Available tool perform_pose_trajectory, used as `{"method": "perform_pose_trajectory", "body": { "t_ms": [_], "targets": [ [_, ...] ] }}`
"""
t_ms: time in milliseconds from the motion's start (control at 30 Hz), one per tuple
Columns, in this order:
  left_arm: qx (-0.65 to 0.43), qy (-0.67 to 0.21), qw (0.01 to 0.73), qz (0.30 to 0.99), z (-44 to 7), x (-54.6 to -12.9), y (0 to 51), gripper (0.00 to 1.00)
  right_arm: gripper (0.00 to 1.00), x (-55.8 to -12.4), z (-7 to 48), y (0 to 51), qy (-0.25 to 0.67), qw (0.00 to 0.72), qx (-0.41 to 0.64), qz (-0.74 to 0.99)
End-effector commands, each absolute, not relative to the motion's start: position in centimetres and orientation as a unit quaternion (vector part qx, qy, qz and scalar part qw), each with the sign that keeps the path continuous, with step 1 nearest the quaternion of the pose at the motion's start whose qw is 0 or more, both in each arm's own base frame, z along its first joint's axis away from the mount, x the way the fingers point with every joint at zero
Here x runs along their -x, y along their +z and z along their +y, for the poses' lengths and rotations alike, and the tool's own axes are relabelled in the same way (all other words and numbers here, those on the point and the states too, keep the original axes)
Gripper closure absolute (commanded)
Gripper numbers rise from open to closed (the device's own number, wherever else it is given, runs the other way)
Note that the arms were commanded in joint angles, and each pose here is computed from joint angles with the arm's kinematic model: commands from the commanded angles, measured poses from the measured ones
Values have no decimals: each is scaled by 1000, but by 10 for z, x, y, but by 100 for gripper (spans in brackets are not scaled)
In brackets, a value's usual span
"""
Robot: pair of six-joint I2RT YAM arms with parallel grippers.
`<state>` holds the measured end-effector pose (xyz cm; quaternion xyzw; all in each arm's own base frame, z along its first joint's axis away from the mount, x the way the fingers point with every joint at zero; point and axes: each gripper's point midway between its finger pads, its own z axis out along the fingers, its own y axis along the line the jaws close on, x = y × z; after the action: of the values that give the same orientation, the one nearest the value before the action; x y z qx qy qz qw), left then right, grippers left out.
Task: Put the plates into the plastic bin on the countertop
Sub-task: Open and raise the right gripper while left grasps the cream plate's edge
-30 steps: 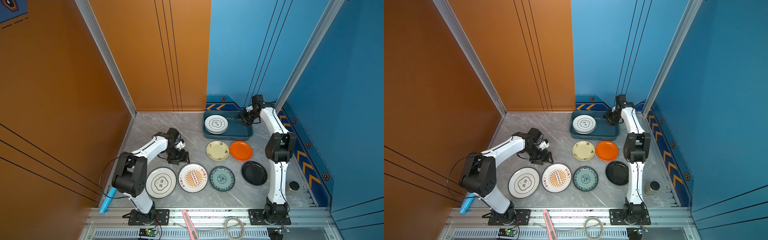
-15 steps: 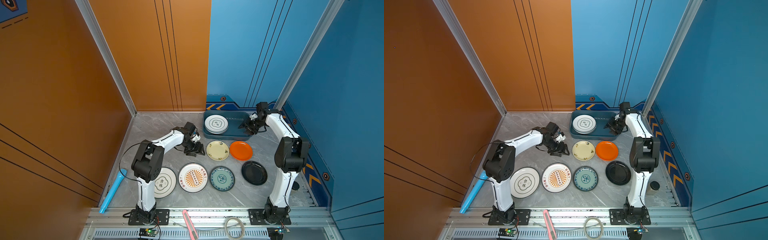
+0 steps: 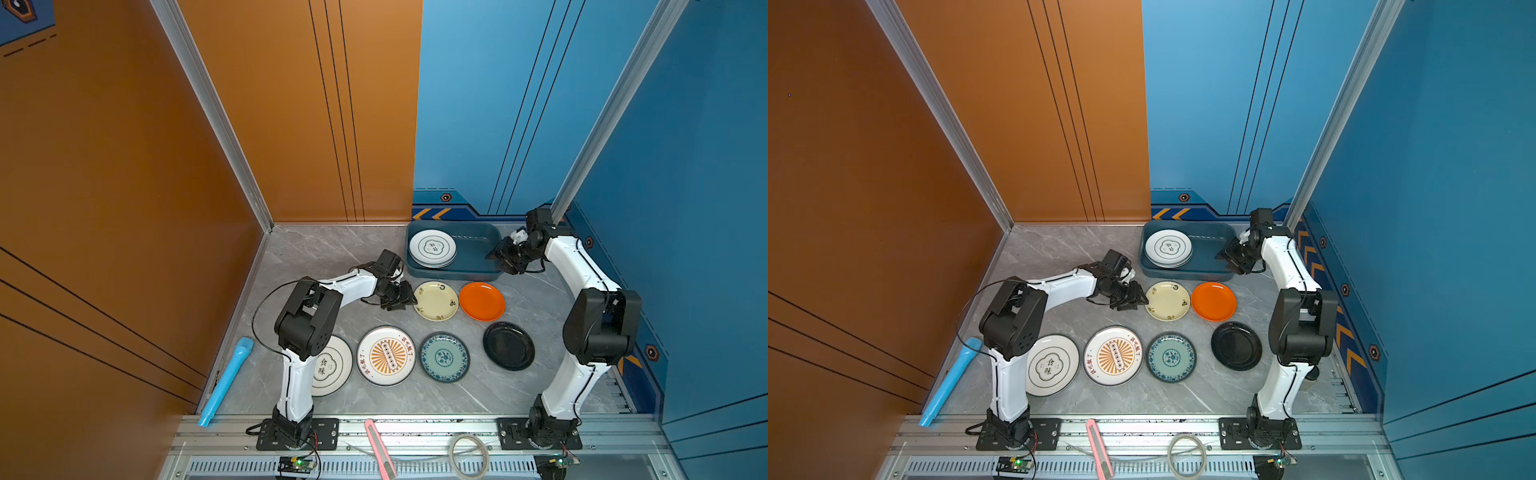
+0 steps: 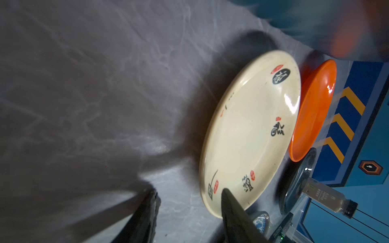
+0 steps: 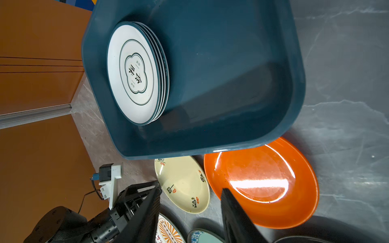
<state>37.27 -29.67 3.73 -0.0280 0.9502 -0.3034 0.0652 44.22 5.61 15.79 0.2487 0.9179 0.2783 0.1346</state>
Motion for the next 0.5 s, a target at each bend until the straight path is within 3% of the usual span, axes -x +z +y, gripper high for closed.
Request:
{"method": "perform_pose_trajectory", "body": {
  "t_ms": [0,467],
  "targets": [
    [53,-274,74,957,-294,-376,18,53,51,-439,53,169,284,150,-250,913],
    [49,-271,67,959,-312,-369,0,76,51,-431,47,165,293,145,-261,908]
  ]
}}
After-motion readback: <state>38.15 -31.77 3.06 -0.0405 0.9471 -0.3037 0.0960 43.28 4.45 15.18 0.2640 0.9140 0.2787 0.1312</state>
